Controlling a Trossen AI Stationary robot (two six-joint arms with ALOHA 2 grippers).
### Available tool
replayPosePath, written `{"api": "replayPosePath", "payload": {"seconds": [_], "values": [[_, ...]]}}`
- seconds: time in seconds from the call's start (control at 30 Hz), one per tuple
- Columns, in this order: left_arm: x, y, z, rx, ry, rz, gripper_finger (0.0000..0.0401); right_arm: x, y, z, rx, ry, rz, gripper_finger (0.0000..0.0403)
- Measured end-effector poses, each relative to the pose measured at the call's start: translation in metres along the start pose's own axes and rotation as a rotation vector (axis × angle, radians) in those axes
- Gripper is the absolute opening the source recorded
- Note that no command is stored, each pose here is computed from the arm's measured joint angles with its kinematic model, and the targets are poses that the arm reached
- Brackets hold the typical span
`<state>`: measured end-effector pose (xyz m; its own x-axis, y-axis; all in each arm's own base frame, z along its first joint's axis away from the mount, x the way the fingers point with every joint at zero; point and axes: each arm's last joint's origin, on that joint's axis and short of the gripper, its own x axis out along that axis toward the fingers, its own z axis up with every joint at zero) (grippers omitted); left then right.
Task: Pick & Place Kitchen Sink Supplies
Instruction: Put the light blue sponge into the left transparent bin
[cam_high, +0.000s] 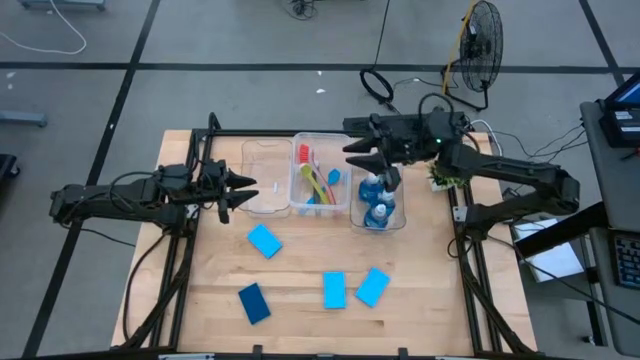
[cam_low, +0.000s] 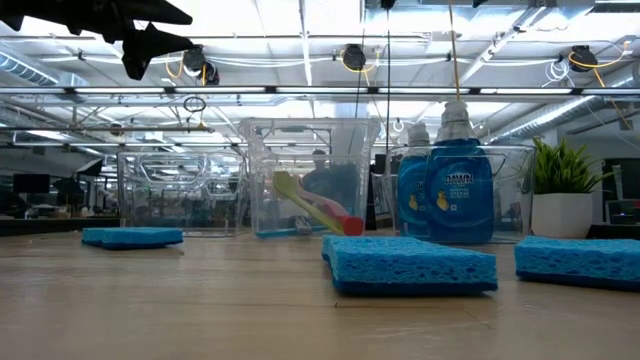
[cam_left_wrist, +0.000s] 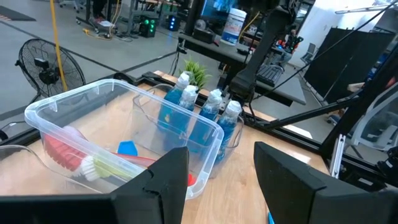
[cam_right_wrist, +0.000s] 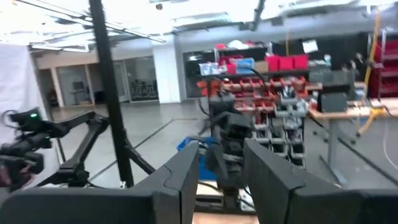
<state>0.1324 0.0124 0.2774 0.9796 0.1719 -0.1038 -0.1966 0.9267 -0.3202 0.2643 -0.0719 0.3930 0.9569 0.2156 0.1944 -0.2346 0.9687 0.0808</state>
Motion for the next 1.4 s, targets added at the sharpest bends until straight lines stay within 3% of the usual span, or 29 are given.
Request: {"api": "replayPosePath", "payload": {"seconds": [0.2, 0.47, 0.7, 1.27, 1.4], "values": [[0.000, 0.000, 0.000, 0.002, 0.000, 0.000, 0.0186, -0.003, 0.017, 0.007, -0.061, -0.007, 0.046, 0.0116], [0.000, 0.000, 0.000, -0.006, 0.000, 0.000, 0.0186, -0.004, 0.019, 0.005, -0.063, 0.014, 0.043, 0.0116], [0.000, 0.000, 0.000, -0.007, 0.001, 0.000, 0.0186, -0.007, 0.020, -0.001, 0.009, 0.098, 0.026, 0.0116], [0.000, 0.000, 0.000, -0.001, 0.001, 0.001, 0.0186, -0.073, 0.047, 0.002, 0.232, 0.393, -0.302, 0.0116], [0.000, 0.000, 0.000, 0.004, 0.001, 0.001, 0.0187, -0.085, 0.053, -0.001, 0.287, 0.456, -0.327, 0.0116]]}}
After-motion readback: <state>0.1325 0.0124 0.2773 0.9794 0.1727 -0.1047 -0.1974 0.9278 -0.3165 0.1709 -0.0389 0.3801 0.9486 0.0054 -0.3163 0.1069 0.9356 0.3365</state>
